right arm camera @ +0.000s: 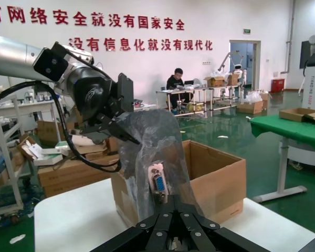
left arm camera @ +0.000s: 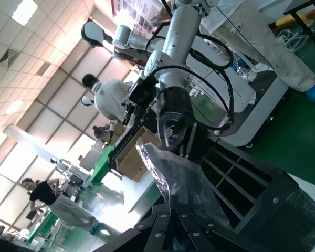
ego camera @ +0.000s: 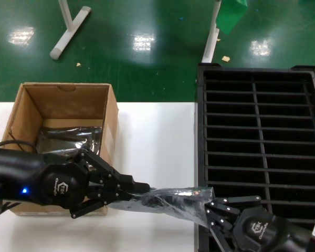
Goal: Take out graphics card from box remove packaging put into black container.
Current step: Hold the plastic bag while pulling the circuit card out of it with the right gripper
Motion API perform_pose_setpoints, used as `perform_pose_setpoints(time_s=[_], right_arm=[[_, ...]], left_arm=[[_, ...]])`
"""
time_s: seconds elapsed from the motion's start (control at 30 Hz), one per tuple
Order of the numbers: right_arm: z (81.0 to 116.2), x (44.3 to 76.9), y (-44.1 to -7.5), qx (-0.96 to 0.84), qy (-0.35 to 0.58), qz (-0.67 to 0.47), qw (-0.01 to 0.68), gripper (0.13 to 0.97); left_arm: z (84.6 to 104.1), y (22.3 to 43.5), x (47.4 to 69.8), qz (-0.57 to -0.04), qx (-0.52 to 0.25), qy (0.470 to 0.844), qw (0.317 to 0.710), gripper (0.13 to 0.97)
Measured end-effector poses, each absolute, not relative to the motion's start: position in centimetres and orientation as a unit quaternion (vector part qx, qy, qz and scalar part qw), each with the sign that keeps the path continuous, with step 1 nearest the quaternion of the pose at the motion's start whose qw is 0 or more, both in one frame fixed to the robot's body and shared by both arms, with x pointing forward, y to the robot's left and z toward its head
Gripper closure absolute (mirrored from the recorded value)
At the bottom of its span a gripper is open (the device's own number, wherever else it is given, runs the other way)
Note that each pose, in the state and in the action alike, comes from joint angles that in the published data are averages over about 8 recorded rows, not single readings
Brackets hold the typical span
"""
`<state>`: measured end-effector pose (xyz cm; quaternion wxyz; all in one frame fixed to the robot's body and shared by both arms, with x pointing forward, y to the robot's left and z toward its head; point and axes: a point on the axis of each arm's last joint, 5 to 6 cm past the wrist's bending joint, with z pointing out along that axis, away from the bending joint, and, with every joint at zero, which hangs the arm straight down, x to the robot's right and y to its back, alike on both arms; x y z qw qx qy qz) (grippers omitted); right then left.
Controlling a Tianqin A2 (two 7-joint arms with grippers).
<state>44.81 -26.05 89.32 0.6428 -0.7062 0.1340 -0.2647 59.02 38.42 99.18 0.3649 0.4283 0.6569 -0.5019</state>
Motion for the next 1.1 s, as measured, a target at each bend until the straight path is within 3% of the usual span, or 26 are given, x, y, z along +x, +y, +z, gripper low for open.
perform_pose_setpoints(time_s=[0.33,0.73,1.1], right_arm=[[89.69,44.95,-26.23,-0.708,0.127,-0.264,0.643,0.941],[89.52,44.71,-25.68,-0.711,0.117,-0.250,0.647,0.872],[89.60,44.91,-25.26,-0.712,0.120,-0.245,0.647,0.710]], left_arm=[[99.08,38.53,59.04,-0.501,0.427,0.660,0.362,0.955],[99.05,38.27,59.09,-0.506,0.425,0.659,0.360,0.955],[98.52,38.27,58.59,-0.513,0.420,0.661,0.352,0.955]])
